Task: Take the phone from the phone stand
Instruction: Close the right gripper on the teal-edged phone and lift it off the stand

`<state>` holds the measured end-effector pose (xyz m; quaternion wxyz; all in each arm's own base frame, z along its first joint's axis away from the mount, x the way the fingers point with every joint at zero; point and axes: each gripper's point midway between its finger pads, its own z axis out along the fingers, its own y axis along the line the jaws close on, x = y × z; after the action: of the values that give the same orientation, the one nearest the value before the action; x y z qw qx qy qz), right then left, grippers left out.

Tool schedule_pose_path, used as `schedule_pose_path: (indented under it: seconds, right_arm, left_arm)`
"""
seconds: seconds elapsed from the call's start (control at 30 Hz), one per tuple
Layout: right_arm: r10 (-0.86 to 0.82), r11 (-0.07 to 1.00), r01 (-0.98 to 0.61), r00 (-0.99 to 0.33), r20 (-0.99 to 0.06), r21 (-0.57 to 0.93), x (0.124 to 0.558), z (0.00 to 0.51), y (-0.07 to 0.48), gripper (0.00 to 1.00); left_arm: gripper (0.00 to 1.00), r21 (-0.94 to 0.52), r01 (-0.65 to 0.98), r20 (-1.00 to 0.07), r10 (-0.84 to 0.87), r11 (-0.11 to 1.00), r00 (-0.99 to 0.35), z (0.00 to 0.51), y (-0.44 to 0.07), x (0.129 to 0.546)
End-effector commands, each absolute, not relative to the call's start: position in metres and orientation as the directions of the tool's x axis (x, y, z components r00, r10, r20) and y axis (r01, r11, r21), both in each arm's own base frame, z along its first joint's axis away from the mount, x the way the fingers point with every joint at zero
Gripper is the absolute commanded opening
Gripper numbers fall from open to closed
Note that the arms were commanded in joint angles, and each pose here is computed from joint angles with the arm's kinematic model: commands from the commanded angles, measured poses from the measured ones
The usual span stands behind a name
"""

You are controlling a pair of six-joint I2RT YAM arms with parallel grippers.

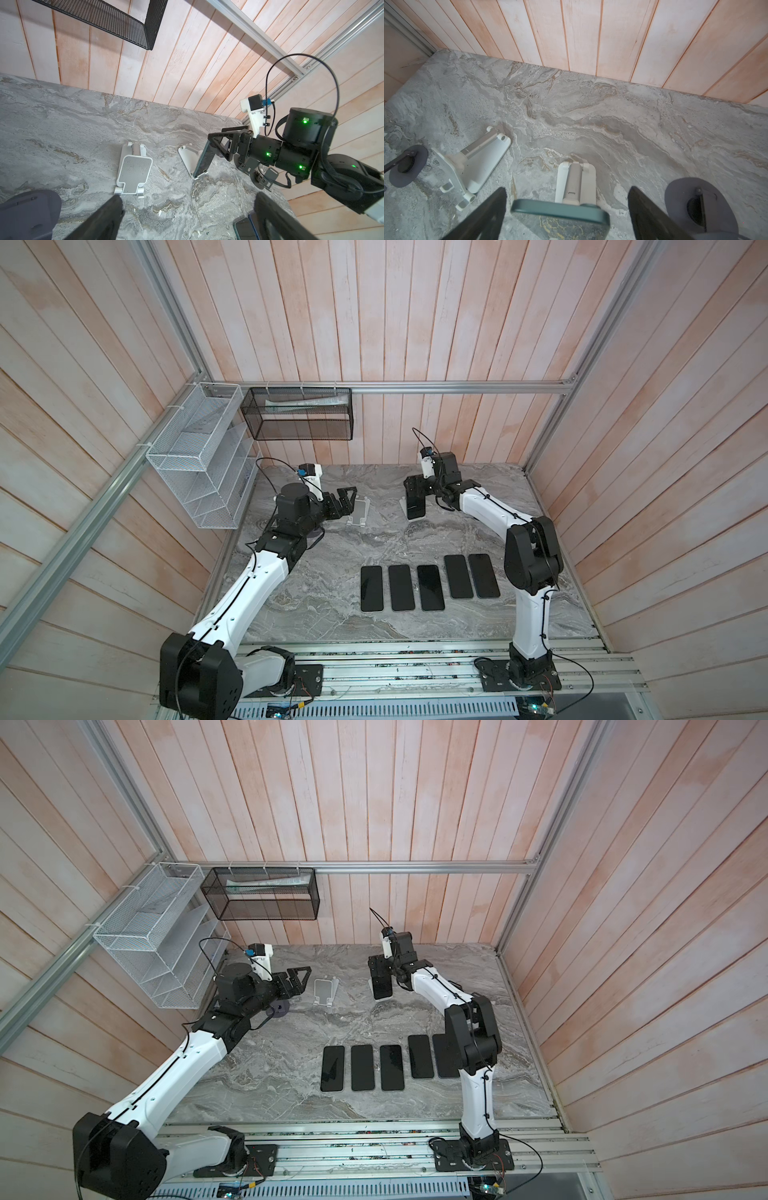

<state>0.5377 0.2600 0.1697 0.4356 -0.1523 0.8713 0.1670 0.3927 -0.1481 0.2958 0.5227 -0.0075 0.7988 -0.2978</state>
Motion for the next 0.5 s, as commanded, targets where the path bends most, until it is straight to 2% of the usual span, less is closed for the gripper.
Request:
schedule_pose_path:
  seconds: [0.0,0.47]
  right_arm:
    - [-0.129,0.891,-0.421,-0.591,-0.796,0.169,0.536,0.150,0.267,0.91]
    - [-0.176,0.897,-0.427,-0.584,-0.793,0.116,0.531,0.131,0.278,0.83]
  left_arm:
    - [1.00,-0.505,0.308,-0.820,-0.337,0.806,-0.463,0.292,-0.148,0.393]
    - [1.00,-0.538,0.292,-0.802,-0.374,0.791,-0.466,0.292,-0.138,0.398]
